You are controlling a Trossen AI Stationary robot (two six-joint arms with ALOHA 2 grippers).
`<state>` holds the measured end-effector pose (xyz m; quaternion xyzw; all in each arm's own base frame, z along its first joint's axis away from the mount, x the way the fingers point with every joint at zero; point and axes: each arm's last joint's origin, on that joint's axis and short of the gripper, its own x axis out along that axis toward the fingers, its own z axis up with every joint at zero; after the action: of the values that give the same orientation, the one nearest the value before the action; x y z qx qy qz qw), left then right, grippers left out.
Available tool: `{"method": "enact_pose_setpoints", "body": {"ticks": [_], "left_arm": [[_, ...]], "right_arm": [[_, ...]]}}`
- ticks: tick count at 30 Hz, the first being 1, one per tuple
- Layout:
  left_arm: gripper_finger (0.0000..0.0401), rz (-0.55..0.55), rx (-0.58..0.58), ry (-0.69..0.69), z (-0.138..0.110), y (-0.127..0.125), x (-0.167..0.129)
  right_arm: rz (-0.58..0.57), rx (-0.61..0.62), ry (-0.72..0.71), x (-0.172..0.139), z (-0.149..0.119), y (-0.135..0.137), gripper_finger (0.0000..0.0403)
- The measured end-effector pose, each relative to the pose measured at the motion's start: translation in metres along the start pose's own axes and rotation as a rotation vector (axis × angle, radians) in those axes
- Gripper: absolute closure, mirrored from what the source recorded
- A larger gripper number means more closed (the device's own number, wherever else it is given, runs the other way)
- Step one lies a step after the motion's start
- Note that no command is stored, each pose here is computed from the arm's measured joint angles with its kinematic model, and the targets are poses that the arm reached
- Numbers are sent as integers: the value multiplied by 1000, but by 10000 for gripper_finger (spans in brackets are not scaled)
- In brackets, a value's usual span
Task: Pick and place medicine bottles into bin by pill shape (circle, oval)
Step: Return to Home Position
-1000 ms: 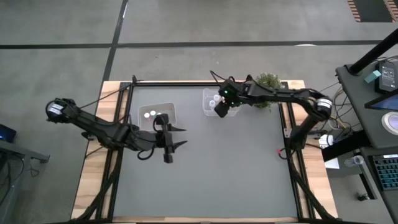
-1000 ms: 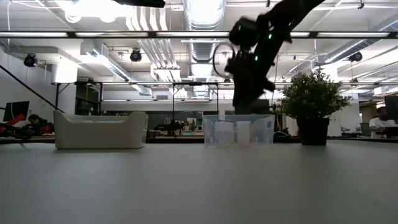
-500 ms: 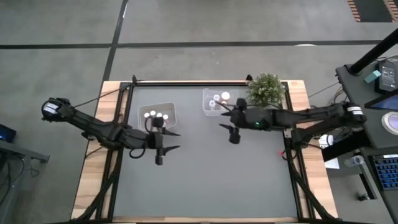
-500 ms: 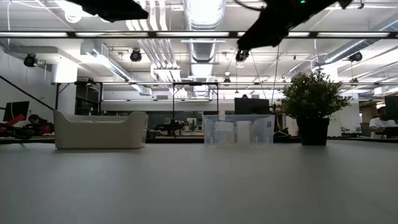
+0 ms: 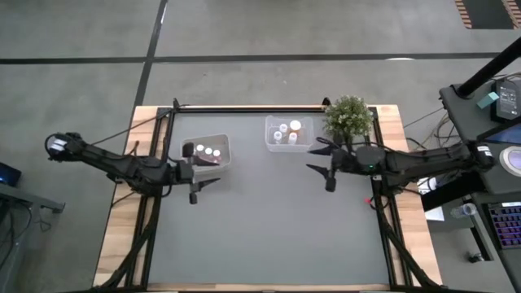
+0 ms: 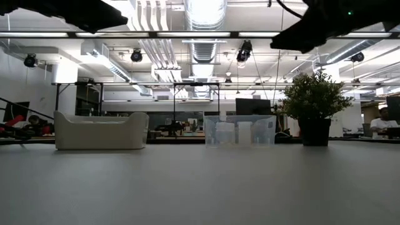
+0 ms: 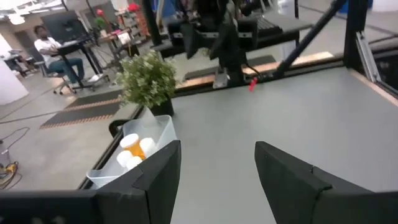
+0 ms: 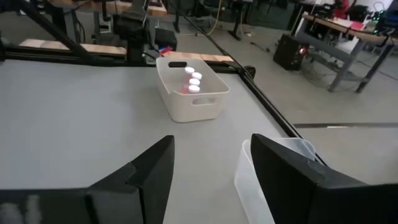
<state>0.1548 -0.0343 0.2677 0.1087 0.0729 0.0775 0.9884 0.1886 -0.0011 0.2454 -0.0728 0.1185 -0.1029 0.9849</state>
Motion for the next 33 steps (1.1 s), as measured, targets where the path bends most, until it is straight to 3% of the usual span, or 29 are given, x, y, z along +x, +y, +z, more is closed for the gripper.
{"method": "enact_pose_setpoints", "body": {"ticks": [18, 26, 33], "left_arm": [[210, 34, -53, -95, -35, 11, -31], [210, 58, -117, -216, -47, 15, -43], [210, 67, -144, -268, -59, 16, -49]], "right_arm": [[-22, 18, -176, -49, -27, -10, 197], [-50, 13, -334, -64, -41, -12, 197], [-64, -3, -382, -70, -53, -12, 197]]}}
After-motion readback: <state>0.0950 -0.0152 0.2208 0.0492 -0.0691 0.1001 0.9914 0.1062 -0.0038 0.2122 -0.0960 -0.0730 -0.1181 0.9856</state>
